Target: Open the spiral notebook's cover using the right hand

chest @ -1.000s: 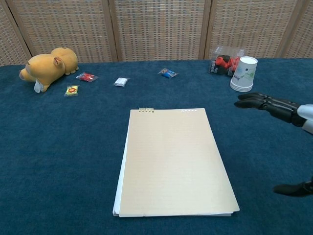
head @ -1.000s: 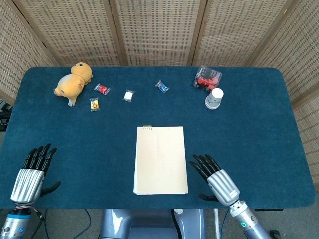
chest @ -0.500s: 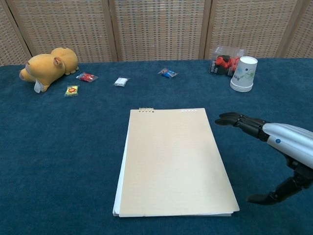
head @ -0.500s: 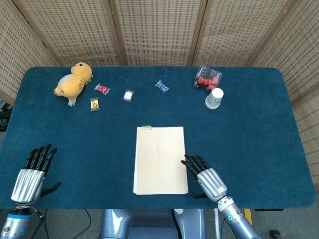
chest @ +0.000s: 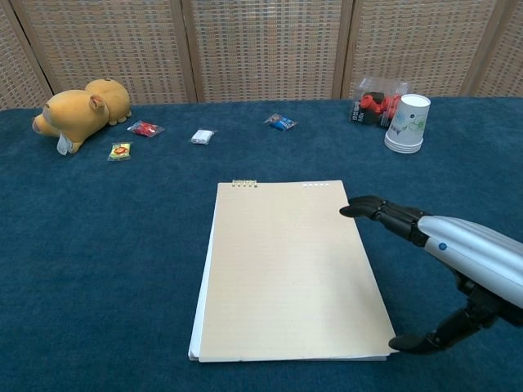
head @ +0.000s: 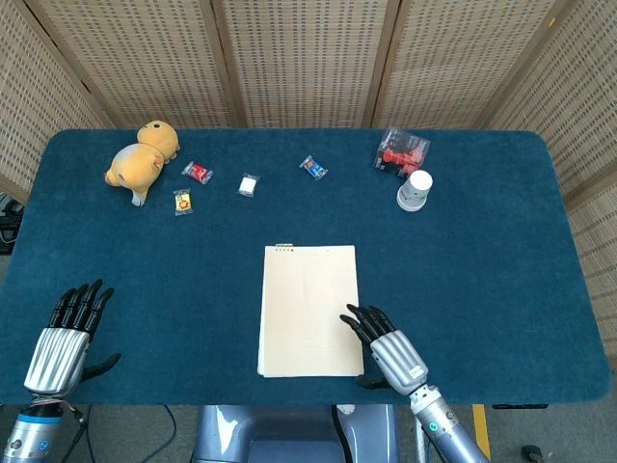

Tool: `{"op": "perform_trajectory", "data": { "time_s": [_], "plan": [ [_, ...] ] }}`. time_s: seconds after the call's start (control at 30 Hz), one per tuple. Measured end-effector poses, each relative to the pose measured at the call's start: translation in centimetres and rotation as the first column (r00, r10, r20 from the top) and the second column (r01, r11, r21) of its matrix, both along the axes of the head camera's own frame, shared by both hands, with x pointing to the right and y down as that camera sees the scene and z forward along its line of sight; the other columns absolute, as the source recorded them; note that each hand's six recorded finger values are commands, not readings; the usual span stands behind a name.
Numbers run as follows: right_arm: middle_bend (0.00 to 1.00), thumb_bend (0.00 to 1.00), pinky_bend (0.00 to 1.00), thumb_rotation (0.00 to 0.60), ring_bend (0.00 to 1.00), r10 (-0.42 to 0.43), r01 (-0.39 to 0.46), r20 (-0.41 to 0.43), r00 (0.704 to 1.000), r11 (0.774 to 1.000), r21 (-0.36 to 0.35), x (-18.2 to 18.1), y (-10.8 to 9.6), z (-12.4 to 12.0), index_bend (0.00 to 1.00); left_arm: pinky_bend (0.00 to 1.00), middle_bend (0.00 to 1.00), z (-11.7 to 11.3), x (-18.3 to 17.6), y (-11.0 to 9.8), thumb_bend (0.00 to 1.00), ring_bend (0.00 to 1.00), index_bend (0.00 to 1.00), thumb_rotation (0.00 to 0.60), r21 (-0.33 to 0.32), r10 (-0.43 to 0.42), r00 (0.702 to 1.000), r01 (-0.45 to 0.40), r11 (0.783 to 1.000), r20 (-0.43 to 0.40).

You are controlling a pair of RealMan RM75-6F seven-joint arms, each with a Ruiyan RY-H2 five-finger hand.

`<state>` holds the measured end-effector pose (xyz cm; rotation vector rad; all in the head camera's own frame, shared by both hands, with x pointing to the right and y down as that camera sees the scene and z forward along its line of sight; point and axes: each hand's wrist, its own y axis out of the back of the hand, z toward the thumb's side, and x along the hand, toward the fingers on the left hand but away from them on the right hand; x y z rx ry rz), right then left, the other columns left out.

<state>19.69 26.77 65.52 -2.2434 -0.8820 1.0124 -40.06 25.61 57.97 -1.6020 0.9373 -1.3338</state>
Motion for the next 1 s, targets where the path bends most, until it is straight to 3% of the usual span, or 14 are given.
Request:
{"op": "perform_trajectory", "data": {
  "time_s": [1.0],
  "plan": [
    [0.00,0.24,0.00,0.600,0.00,0.029,-0.029,0.005,1.000,0.998,-0.061,-1.3,0.6,2.3,0.00,0.05,0.00,0.0,0.2,0.0,0.00,0.00,0.00,0.600,-0.005,0.006,1.000,-0.006,1.000,-0.012]
  ]
}}
